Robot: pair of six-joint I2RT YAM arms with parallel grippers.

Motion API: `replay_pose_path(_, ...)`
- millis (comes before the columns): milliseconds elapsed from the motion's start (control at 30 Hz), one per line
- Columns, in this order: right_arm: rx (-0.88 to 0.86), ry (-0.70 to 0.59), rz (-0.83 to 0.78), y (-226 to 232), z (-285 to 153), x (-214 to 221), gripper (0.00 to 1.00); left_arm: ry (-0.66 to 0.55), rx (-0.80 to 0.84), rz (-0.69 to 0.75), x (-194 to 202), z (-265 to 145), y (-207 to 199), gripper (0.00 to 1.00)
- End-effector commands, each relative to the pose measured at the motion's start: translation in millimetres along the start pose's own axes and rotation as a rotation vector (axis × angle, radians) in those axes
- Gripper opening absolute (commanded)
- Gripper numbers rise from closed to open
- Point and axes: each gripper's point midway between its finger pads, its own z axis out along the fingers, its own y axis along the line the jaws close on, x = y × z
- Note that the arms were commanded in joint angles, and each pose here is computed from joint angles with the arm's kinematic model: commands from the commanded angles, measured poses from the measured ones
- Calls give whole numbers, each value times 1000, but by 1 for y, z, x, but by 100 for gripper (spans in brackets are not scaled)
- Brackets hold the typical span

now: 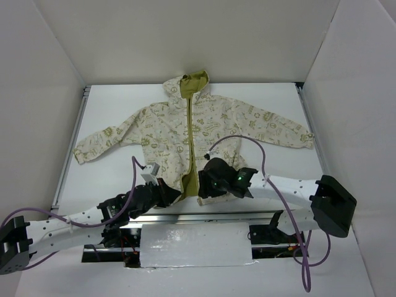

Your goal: Zip up the jacket

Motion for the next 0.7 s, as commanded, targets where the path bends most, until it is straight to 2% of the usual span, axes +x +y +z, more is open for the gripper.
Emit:
replay_pose_path(0,235,10,-79,-33,-8,8,58,-40,20,-13,-15,0,-13,0)
replay_pose_path(200,297,57,-146,-30,1,19,56,-43,21,-17,-14,-3,-10,0)
replay_pose_path(667,239,67,-168,-11,14,20,55,-38,21,-15,-10,-4,-6,0)
